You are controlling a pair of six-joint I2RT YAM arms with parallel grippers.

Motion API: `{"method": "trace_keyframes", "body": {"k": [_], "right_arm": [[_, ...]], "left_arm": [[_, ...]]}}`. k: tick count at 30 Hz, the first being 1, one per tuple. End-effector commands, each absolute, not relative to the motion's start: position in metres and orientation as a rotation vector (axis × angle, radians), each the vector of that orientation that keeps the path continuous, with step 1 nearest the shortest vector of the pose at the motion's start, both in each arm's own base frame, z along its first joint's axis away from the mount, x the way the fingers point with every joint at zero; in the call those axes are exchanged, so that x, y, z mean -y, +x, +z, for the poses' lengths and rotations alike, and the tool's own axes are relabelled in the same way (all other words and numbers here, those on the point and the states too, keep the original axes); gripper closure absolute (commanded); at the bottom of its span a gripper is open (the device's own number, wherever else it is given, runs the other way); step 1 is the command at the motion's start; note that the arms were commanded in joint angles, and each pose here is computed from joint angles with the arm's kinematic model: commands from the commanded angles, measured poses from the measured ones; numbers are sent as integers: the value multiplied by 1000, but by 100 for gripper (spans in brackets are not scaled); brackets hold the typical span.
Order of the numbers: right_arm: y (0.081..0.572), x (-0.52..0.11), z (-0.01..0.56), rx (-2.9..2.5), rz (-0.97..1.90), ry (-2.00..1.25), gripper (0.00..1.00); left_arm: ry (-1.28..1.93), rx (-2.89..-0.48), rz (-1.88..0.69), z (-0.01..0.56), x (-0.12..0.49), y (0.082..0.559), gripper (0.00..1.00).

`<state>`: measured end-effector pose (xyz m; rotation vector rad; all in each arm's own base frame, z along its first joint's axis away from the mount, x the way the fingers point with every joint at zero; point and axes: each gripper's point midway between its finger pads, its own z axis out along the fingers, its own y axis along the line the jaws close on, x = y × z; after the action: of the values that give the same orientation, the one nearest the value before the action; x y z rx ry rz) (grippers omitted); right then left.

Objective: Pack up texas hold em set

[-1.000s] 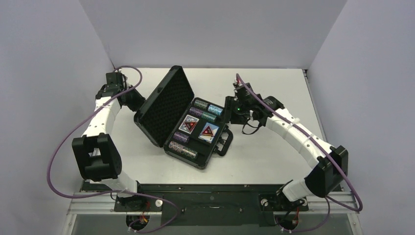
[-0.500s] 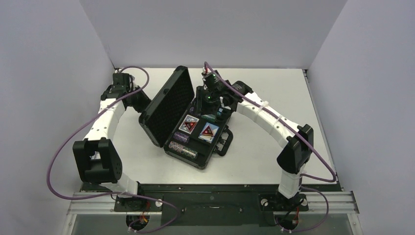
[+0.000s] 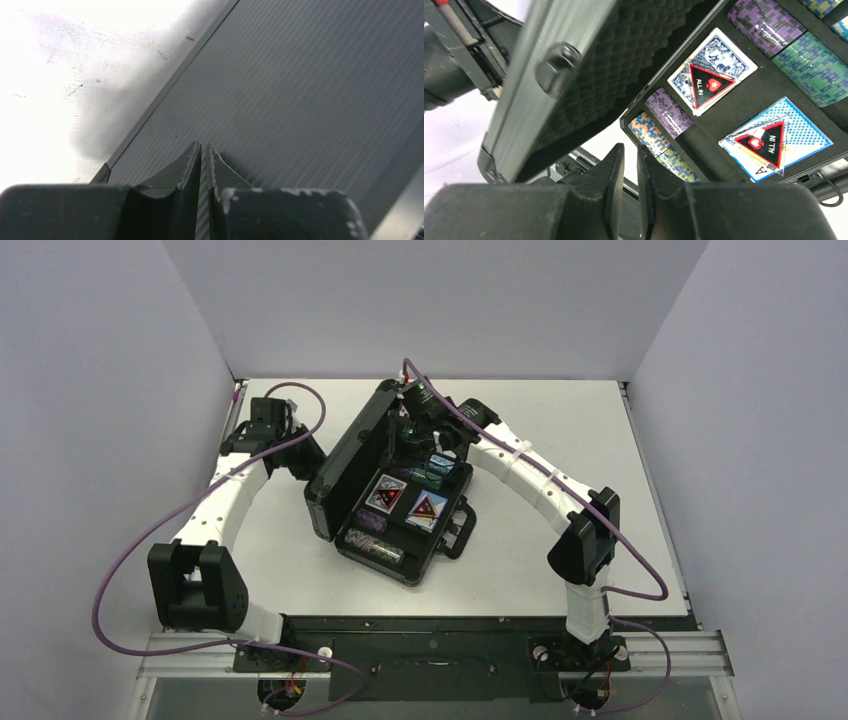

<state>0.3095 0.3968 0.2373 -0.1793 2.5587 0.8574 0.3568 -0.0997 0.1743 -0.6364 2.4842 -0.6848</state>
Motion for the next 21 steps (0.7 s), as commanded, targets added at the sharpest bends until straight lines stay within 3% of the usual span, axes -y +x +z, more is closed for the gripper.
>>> {"method": "trace_keyframes", "body": {"k": [1,21], "right_arm": [[312,-412,252,-2517,924,-184,88],[301,-387,239,-2551,836,-200,92]], "left_arm": [[-566,-2476,-677,181,108,346,93],[-455,-2459,-738,194,137,328,93]]}}
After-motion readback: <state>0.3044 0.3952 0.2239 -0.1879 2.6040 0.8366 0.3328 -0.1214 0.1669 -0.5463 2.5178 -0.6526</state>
